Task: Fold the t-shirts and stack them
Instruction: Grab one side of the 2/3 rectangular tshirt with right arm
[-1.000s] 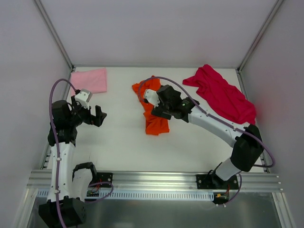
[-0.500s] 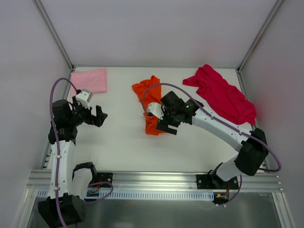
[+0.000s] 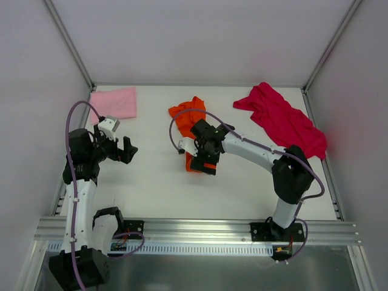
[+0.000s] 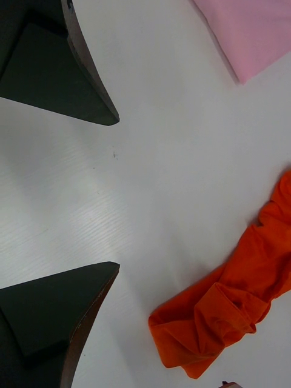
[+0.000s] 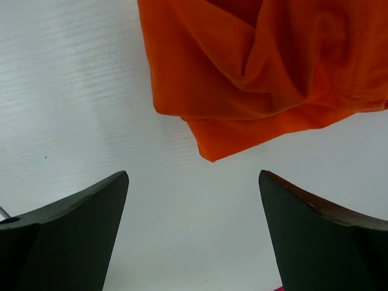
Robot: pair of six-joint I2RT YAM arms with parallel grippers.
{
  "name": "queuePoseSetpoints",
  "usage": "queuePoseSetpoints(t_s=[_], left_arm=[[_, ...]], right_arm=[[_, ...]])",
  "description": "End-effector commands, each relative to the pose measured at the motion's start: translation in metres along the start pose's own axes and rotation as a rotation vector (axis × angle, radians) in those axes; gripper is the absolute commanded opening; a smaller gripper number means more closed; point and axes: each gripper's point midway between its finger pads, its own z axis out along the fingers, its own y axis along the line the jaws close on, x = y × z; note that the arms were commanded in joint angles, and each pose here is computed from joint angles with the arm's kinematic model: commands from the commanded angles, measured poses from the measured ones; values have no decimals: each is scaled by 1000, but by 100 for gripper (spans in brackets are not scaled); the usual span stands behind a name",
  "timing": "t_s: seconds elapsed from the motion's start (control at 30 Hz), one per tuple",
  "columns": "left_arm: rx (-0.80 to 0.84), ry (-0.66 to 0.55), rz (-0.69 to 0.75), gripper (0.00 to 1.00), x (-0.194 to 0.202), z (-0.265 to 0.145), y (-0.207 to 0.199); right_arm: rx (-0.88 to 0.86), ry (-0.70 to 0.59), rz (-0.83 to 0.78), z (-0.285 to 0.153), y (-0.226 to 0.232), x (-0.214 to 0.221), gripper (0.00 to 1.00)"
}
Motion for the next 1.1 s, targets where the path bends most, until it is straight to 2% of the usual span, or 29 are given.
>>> queuePoseSetpoints(t_s=[0.0,0.77,1.07], left_arm=[[13,-21,37,99,-3,-1,-1],[2,-58,30,99,-27,3,8],[21,-65,22,99,-29,5,6]], right_arm=[[-9,-57,-20,-8,-4,-23,95],[-71,-33,-20,50,-12,-39,95],[100,5,10,71,-52,-46,95]])
